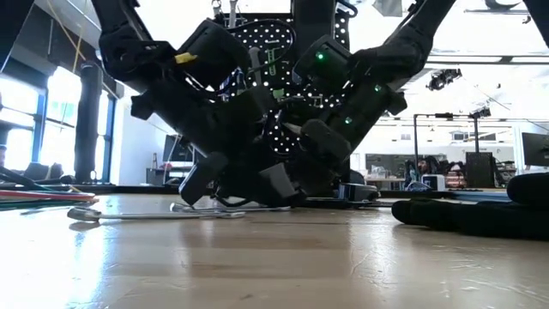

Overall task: Hang tools onto peg board
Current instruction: Put the gray hex key set into the black bin on the peg board

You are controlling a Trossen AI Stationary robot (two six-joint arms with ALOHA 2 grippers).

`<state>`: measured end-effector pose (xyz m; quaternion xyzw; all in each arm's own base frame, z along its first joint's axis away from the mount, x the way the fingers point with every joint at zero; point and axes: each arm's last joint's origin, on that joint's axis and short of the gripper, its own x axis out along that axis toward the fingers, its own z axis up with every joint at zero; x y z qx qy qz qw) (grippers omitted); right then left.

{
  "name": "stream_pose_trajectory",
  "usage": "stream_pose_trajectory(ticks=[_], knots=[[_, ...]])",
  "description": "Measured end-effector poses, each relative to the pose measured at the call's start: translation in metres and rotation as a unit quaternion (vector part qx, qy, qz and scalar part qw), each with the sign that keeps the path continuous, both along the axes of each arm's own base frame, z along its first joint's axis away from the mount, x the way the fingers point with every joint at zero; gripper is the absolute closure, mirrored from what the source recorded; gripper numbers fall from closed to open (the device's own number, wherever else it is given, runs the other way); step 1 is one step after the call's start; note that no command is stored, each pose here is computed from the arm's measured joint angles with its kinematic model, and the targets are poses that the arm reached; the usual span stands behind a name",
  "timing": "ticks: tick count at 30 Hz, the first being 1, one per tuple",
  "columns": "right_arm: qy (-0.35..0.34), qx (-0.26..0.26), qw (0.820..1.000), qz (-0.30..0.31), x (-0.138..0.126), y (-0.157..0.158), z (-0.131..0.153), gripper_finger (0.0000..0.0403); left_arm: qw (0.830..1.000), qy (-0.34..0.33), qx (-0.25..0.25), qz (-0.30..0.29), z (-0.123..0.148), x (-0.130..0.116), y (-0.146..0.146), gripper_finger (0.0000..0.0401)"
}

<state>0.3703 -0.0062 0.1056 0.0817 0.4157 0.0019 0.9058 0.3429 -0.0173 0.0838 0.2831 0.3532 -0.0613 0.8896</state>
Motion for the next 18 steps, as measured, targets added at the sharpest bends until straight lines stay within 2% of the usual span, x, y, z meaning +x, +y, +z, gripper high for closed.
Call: stream_pose_trajectory(ticks=[3,9,18], knots=[[0.003,-0.002,1.000,0.001,0.000,0.001,0.000,0.0320,1.000,-0.004,-0.001,0.002,0.002,0.003,0.000,0.0256],[0.013,-0.004,1.000,0.004,-0.002,0.002,-0.001,0.0320,1.000,0.005,0.013,0.004,0.001,0.002,0.000,0.0329],[0.033,0.000,0.999,-0.017,-0.007,0.002,0.007,0.0320,0.999,-0.007,0.040,0.013,0.021,-0.002,-0.008,0.0347]])
